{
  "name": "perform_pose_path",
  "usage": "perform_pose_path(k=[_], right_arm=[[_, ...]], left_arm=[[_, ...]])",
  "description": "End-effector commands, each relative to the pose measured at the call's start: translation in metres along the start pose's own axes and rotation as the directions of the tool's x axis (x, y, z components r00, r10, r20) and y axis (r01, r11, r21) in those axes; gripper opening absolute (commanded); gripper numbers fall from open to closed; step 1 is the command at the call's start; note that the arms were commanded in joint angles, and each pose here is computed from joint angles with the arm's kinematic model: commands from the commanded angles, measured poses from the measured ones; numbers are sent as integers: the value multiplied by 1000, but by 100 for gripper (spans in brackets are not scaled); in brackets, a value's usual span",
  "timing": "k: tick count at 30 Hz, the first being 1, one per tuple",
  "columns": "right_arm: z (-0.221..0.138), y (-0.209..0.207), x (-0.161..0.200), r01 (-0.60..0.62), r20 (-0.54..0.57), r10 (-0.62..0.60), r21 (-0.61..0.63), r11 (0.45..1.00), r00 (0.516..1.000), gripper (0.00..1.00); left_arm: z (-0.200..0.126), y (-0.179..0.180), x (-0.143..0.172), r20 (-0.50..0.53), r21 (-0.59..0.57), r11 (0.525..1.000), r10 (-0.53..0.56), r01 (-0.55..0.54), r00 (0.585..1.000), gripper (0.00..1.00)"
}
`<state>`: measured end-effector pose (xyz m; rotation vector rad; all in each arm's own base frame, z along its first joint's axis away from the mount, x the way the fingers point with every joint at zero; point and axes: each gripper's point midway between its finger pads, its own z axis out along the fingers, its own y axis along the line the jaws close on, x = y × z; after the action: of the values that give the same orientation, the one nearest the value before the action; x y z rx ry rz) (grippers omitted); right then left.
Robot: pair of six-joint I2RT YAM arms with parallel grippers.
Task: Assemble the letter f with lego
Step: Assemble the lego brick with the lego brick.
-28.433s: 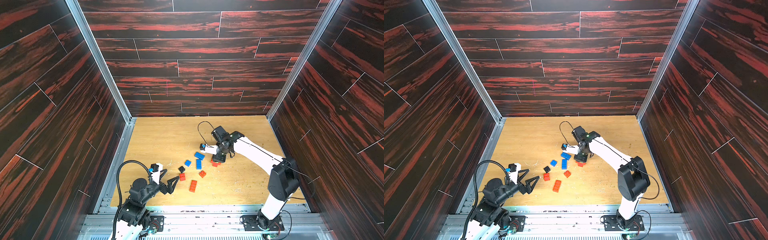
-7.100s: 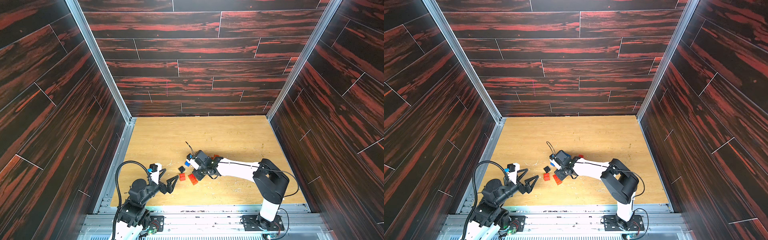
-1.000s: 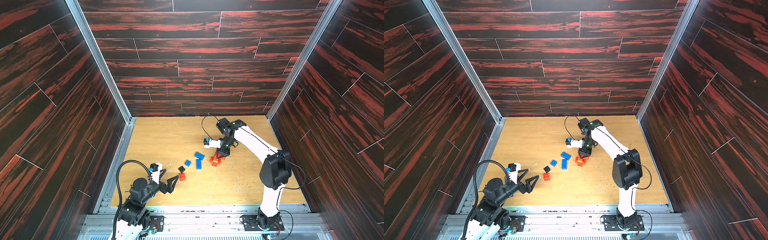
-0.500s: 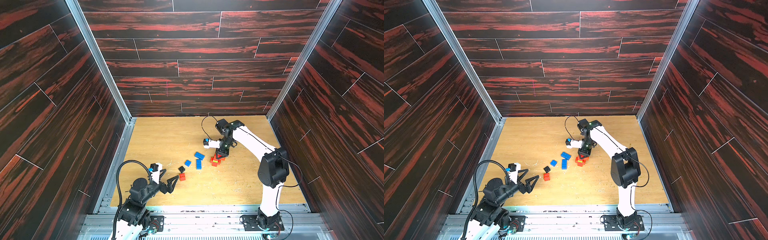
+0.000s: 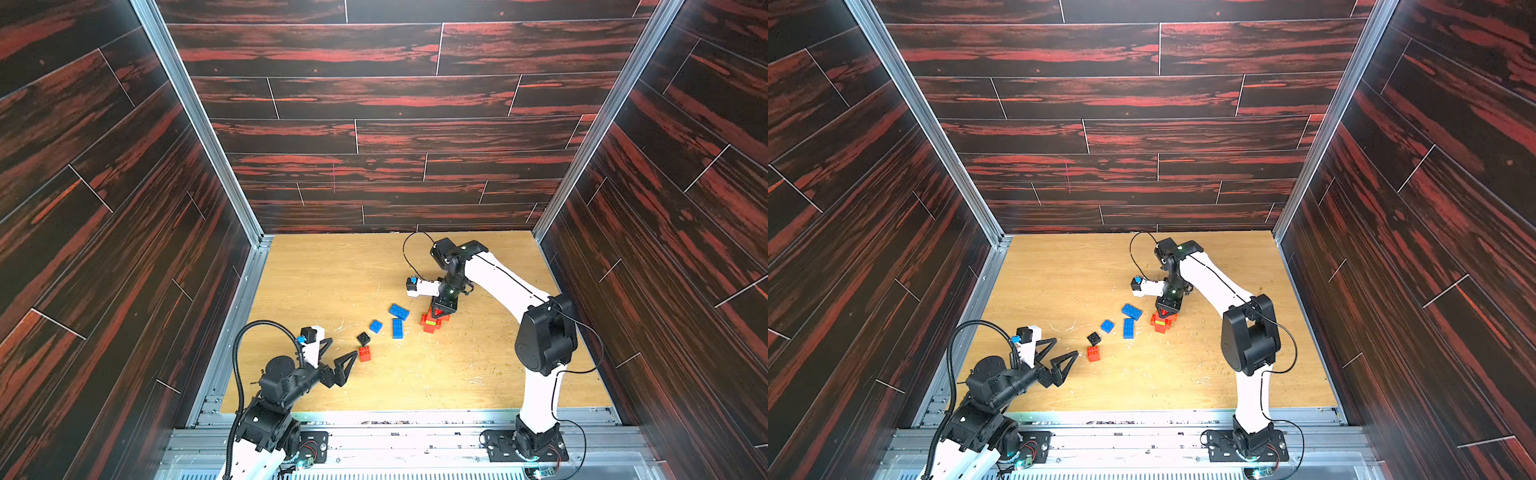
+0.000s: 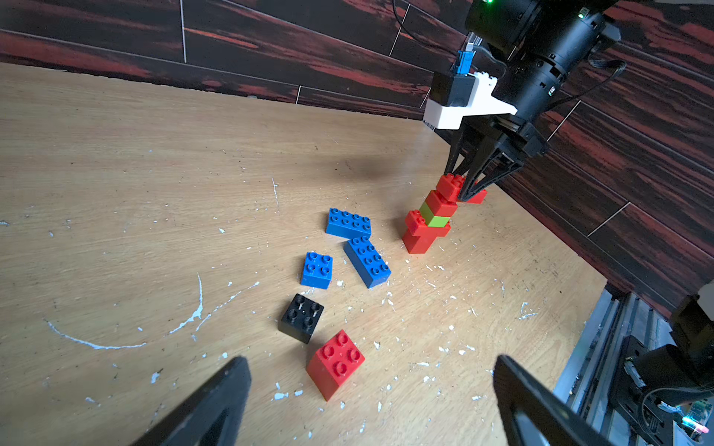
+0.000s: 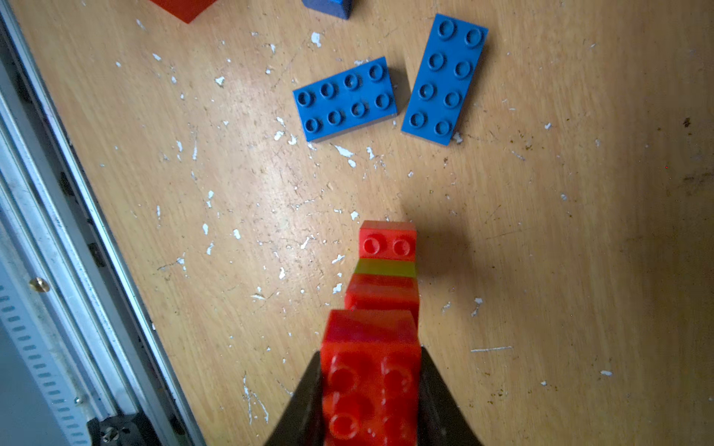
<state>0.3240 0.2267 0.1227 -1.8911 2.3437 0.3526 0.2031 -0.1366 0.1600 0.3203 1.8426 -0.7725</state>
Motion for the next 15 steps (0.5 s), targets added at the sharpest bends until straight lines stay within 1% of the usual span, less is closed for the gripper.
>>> perform_pose_path(k=[1,15], right_arm=[[0,-5,-2,-20,11,20,-5,1000,1000,12],[9,-5,3,-33,-7,33,-24,999,999,12]], left_arm=[[1,1,0,1,-2,1000,0,0,1000,100],[1,1,0,1,0,1000,0,0,1000,100]])
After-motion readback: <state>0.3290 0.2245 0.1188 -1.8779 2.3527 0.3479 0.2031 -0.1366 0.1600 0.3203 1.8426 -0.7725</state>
